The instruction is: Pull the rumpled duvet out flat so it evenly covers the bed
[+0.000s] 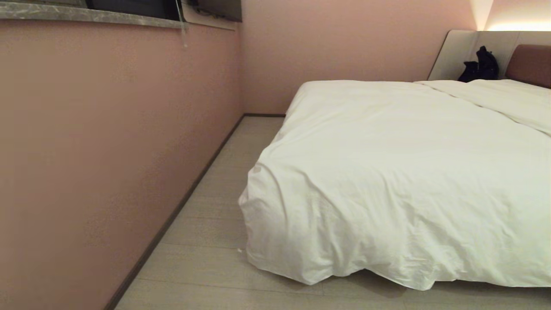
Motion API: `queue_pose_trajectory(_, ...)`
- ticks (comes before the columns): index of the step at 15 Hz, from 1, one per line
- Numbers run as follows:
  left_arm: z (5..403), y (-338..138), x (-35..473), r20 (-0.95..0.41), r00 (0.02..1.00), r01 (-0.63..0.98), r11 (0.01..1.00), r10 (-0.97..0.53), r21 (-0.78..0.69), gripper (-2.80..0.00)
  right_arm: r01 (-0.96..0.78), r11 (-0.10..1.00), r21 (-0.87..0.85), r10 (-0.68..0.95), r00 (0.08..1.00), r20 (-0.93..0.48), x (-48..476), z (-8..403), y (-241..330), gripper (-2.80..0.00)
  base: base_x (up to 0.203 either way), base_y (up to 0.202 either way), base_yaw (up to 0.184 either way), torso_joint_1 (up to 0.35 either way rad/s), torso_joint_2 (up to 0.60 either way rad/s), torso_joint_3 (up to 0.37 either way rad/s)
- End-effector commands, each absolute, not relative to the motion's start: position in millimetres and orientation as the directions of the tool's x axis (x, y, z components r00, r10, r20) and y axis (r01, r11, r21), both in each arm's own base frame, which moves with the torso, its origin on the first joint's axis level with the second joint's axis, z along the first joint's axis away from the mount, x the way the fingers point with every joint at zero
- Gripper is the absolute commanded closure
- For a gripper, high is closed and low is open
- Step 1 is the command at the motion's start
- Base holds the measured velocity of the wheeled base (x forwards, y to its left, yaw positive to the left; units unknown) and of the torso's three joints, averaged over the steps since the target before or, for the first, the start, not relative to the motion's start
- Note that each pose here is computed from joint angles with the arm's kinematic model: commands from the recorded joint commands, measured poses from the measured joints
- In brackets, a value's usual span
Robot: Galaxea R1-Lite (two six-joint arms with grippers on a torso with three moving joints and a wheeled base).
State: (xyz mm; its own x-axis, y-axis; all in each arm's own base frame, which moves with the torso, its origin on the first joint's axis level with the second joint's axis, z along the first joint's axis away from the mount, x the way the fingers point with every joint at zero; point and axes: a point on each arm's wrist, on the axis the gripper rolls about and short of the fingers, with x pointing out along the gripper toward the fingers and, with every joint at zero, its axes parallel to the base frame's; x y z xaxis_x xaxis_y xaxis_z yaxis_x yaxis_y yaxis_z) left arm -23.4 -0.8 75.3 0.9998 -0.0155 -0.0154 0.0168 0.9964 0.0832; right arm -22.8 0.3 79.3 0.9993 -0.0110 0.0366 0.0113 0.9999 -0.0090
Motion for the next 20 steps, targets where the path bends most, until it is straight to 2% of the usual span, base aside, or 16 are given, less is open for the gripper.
queue_pose_trajectory(1,75.2,-0.8,-23.4,-0.015,1.000,0.017,0.996,-0.015,0.084,0.00,0.011,1.000,-0.009,-0.011,0.999,0.037,-22.9,79.3,0.3,0.00,0.000,0.194,-0.001,0.002,0.01,-0.005)
queue_pose_trajectory(9,75.0,-0.8,-23.3,-0.015,1.000,0.017,0.996,-0.015,0.082,0.00,0.011,1.000,-0.009,-0.011,0.999,0.037,-22.9,79.3,0.3,0.00,0.000,0.170,0.000,0.000,0.00,0.002)
queue_pose_trajectory(20,74.6,-0.8,-23.2,-0.017,1.000,0.017,0.997,-0.015,0.079,0.00,0.011,1.000,-0.009,-0.011,0.999,0.037,-22.9,79.3,0.3,0.00,0.000,0.000,0.000,0.000,0.00,0.000)
